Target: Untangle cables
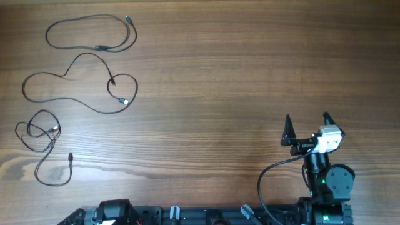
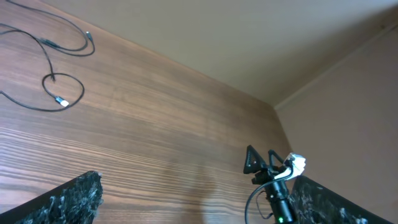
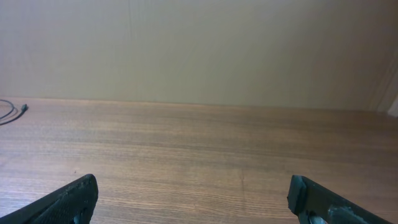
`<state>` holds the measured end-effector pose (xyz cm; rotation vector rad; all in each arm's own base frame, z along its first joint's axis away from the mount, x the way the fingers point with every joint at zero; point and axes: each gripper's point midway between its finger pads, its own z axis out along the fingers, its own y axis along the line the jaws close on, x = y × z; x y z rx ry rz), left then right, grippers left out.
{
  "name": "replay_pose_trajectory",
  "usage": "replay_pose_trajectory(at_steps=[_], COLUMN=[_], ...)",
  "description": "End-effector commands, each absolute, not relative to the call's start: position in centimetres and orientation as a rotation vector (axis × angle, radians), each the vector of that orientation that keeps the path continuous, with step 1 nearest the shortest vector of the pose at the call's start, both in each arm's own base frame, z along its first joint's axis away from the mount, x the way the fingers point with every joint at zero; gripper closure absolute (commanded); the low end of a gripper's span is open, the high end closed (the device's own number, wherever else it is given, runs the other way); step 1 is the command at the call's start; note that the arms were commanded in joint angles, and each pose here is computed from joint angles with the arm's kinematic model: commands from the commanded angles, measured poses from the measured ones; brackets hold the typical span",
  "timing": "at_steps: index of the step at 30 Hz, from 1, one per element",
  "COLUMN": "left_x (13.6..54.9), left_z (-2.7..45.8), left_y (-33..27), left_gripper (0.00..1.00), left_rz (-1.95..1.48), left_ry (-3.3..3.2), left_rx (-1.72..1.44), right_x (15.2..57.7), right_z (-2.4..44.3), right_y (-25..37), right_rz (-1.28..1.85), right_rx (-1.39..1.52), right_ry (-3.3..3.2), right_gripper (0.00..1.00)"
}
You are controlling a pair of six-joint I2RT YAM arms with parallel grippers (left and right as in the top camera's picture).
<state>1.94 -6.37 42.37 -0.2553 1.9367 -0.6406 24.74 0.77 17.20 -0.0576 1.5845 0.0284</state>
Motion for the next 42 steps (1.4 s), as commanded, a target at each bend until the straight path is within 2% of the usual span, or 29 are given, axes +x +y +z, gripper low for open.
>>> replay_pose_trajectory(at_steps=[1, 5, 10, 14, 19, 23, 31, 35, 42], left_x=[2.5, 6.7, 12.6, 17.3, 20.7, 21.9, 22.5, 22.4, 24.1], left_z=[41.6, 39.4, 37.8, 34.0, 28.5, 25.2, 23.5, 23.5, 20.0], left_y=[-6.5, -5.8, -5.4, -5.0, -3.9, -3.0, -2.5, -2.9, -1.0], left_gripper=[0.00, 0.00, 0.00, 0.00, 0.00, 0.00, 0.00, 0.00, 0.00], left_rz=[-0.638, -0.606, -0.578, -0.565, -0.517, -0.474, -0.452, -0.376, -0.264], left_ry=[1.968, 2.009, 1.849, 1.699, 1.626, 1.593, 1.549, 1.549, 1.537], left_rx=[-0.241, -0.281, -0.181, -0.124, -0.140, -0.171, -0.175, -0.074, -0.136], right_x=[24.7, 24.7, 24.7, 24.7, 24.7, 24.7, 24.7, 24.7, 24.7], right_z=[17.3, 17.3, 17.3, 17.3, 17.3, 17.3, 17.3, 17.3, 17.3], right_y=[0.3, 0.3, 0.3, 0.3, 0.3, 0.3, 0.3, 0.3, 0.3], right_rz=[0.026, 0.026, 0.026, 0.027, 0.026, 0.026, 0.026, 0.026, 0.026], right_rx=[-0.025, -0.025, -0.025, -0.024, -0.025, -0.025, -0.025, -0.025, -0.025], right_ry=[1.581, 1.581, 1.581, 1.581, 1.581, 1.581, 1.581, 1.581, 1.581], right_gripper=[0.00, 0.00, 0.00, 0.00, 0.00, 0.00, 0.00, 0.00, 0.00])
